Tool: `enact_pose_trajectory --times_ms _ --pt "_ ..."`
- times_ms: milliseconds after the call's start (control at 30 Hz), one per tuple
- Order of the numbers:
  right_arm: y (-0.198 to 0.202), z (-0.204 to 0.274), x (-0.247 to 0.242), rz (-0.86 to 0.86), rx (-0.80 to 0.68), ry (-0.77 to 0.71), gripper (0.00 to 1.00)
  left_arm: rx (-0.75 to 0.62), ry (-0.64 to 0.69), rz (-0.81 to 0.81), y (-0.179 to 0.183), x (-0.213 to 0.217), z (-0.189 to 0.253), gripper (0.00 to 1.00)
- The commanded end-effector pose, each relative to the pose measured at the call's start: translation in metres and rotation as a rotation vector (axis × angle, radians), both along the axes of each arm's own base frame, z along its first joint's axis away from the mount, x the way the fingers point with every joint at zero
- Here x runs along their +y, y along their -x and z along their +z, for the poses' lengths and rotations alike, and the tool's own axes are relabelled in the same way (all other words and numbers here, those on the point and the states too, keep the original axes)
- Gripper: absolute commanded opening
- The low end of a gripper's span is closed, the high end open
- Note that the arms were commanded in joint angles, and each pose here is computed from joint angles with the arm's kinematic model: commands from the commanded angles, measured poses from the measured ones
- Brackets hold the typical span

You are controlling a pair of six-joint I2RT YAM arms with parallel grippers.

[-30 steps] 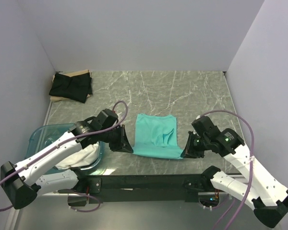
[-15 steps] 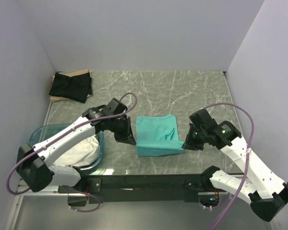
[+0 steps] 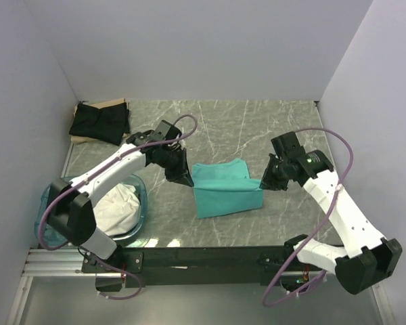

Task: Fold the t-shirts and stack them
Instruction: Fold the tshirt

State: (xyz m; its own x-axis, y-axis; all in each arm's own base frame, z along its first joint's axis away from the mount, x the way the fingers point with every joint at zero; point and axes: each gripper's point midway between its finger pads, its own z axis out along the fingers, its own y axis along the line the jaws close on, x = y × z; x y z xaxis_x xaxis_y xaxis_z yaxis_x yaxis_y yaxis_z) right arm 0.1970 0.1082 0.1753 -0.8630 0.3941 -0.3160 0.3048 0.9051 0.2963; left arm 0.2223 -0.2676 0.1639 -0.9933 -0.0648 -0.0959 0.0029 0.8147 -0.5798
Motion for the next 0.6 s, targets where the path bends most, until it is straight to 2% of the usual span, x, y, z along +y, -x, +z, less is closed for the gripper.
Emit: enact_pose_trajectory --times_ms 0,567 --pt "-0.029 0.017 -0.01 0.012 -0.096 0.045 0.0 -0.046 0.004 -0.024 -0.021 0.001 0.006 0.0" --pt "-0.109 -0.01 -0.015 0.064 -0.062 0.132 0.0 0.024 -0.043 0.023 -0.078 0.01 -0.031 0.0"
